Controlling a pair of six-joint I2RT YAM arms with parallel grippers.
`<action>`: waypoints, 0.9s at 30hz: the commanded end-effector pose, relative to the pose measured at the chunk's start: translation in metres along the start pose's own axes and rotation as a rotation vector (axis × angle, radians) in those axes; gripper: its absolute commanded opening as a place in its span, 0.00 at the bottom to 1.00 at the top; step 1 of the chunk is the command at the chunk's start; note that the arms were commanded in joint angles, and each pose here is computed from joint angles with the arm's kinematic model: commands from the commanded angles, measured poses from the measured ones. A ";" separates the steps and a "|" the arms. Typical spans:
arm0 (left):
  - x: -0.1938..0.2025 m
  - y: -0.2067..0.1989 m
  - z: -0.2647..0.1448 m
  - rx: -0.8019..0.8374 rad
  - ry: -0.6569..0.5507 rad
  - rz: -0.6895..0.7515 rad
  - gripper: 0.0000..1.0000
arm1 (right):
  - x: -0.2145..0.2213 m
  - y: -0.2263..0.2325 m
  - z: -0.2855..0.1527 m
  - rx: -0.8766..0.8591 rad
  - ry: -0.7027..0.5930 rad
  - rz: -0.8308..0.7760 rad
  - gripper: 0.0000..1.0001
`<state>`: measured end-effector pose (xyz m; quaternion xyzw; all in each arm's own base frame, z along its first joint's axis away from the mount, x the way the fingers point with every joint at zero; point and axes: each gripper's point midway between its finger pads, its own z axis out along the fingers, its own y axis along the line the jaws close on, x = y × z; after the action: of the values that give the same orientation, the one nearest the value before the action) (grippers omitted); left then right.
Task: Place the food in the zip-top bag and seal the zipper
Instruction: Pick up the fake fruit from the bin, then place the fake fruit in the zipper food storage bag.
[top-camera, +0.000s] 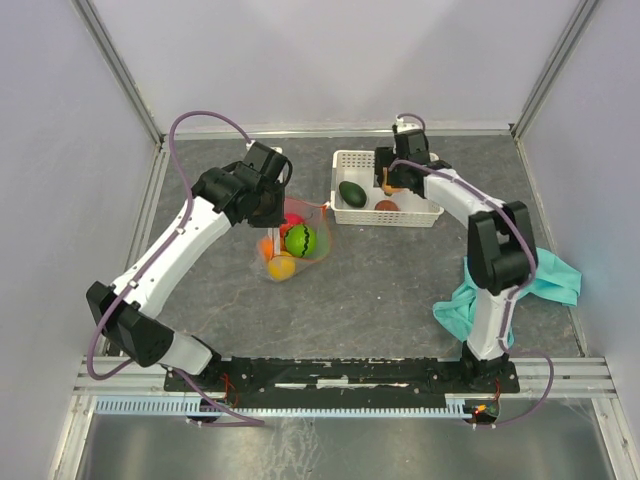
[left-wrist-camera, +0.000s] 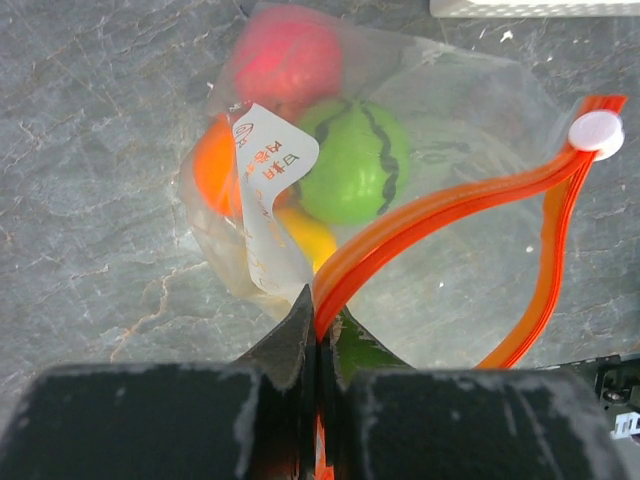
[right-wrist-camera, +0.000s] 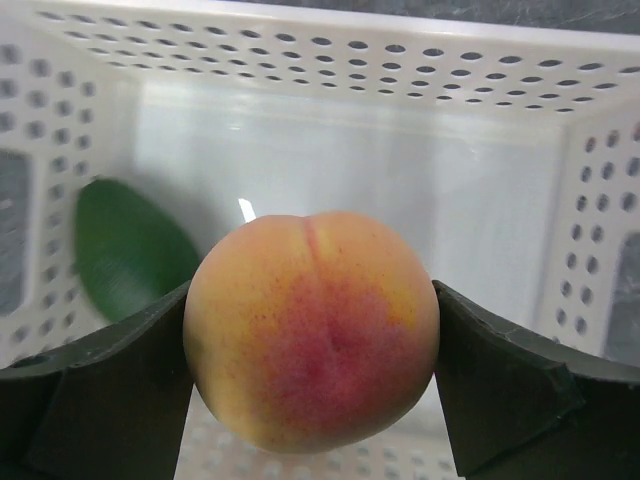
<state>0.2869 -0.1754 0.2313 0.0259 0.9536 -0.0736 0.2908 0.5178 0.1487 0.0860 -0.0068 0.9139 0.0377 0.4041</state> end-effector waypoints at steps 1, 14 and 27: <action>-0.002 0.001 -0.012 0.012 0.017 0.035 0.03 | -0.050 0.022 -0.075 -0.139 -0.153 0.015 0.56; 0.004 0.005 -0.020 -0.001 0.053 0.049 0.03 | -0.044 0.113 -0.238 -0.504 -0.300 -0.048 0.60; 0.008 0.003 -0.021 0.013 0.081 0.057 0.03 | -0.018 0.213 -0.333 -0.909 -0.451 -0.065 0.61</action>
<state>0.2641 -0.1658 0.2295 0.0380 0.9687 -0.0559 0.2387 0.2926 0.3087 0.3045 -0.1966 0.7490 0.3604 0.5201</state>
